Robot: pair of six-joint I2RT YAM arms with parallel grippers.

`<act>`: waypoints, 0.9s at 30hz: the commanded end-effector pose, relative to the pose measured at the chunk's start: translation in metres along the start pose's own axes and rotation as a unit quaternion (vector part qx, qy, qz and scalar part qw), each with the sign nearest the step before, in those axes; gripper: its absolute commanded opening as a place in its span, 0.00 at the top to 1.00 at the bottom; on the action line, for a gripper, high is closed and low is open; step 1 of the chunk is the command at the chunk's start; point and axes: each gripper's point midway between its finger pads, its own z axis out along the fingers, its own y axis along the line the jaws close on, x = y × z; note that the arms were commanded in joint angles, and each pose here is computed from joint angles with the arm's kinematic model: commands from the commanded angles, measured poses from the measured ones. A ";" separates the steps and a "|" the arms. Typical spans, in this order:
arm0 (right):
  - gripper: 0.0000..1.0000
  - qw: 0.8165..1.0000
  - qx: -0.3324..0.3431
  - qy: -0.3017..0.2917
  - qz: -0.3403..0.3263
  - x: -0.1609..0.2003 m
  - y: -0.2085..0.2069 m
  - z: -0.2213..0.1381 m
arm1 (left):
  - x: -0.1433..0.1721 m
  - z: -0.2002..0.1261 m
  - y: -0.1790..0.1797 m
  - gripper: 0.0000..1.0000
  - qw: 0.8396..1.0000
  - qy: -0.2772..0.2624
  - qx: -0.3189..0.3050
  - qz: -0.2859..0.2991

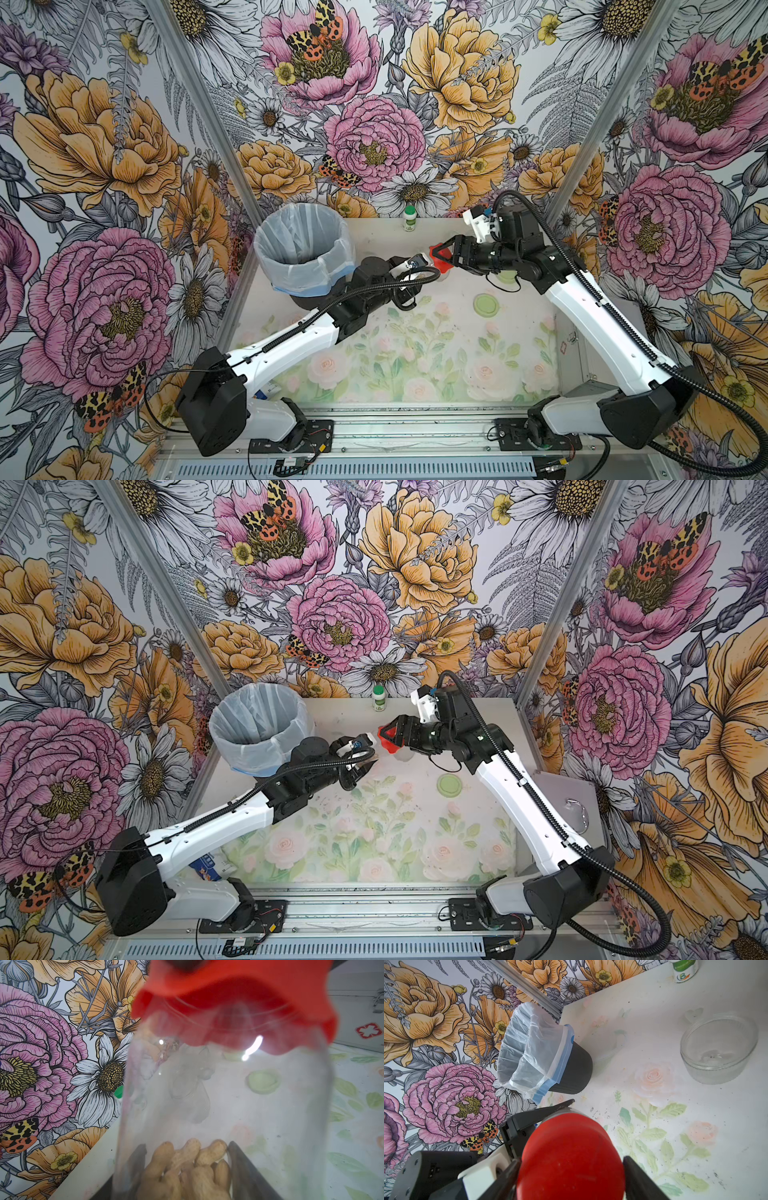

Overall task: Empty moldy peanuts from jars
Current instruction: Unscrew the lid from the jar.

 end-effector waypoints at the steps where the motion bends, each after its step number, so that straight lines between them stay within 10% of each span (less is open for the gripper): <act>1: 0.37 0.999 -0.018 -0.001 -0.038 -0.006 0.012 0.005 | -0.025 -0.004 0.009 0.72 0.999 -0.034 -0.016 0.002; 6: 0.51 0.981 -0.107 0.056 -0.149 0.016 0.036 0.009 | -0.036 -0.013 -0.001 0.72 0.997 -0.067 0.037 -0.023; 16: 0.48 0.878 -0.165 0.081 -0.443 0.062 0.019 0.009 | -0.055 -0.069 -0.053 0.71 0.940 -0.111 0.311 -0.081; 27: 0.23 0.870 -0.146 0.082 -0.463 0.046 0.014 0.002 | -0.035 -0.057 -0.046 0.72 0.954 -0.065 0.281 -0.083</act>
